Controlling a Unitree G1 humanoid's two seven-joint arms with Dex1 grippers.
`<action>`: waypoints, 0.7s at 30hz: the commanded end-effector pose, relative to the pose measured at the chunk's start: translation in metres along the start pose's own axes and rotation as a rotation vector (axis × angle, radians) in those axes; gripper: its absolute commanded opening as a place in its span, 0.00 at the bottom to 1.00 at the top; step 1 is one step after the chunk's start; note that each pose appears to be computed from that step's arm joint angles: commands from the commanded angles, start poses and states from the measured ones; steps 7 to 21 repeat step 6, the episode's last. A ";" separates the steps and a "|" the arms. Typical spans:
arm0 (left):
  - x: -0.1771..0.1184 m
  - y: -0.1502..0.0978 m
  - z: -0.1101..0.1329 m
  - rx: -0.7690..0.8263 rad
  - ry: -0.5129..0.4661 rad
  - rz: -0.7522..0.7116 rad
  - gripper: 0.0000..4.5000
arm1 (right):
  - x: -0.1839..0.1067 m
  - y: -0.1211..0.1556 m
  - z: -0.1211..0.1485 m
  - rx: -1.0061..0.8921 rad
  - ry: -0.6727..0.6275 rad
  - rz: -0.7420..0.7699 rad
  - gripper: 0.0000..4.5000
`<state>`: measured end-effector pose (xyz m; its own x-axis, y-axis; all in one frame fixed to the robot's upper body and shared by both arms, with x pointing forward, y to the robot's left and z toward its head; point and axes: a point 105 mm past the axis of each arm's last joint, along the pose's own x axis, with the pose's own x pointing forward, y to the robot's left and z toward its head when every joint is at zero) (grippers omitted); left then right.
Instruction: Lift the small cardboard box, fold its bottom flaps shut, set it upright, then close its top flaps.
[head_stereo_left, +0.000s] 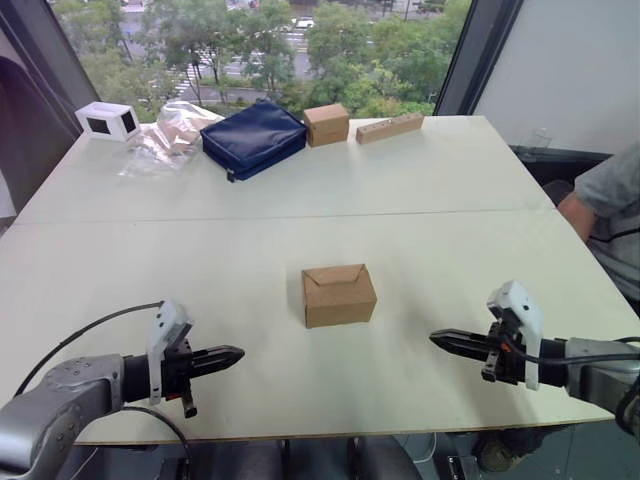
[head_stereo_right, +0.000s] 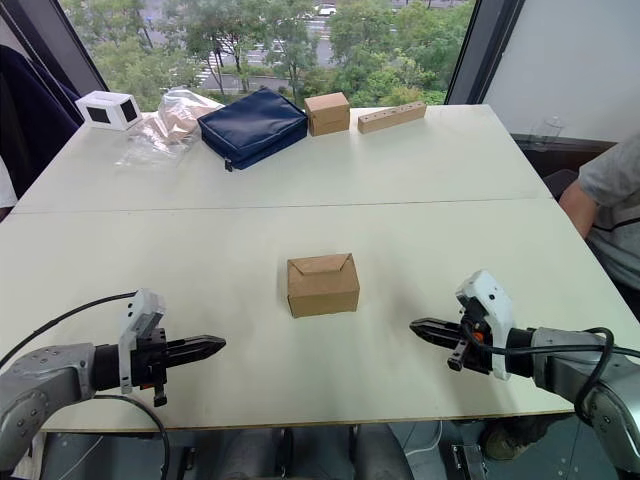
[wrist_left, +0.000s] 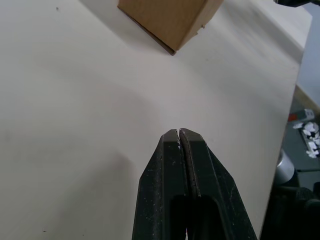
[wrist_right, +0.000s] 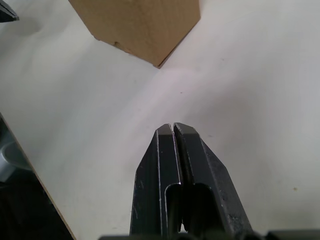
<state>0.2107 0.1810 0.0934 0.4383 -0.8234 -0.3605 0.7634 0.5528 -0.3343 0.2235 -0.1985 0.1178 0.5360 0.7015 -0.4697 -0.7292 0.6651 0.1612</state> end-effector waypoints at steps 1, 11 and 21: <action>-0.003 -0.004 0.008 0.000 -0.020 -0.010 0.00 | 0.002 0.001 0.007 -0.033 -0.026 0.002 0.00; -0.005 -0.001 0.010 -0.002 -0.023 0.004 0.00 | 0.005 0.001 0.009 -0.036 -0.035 0.001 0.00; -0.005 -0.001 0.010 -0.002 -0.023 0.004 0.00 | 0.005 0.001 0.009 -0.036 -0.035 0.001 0.00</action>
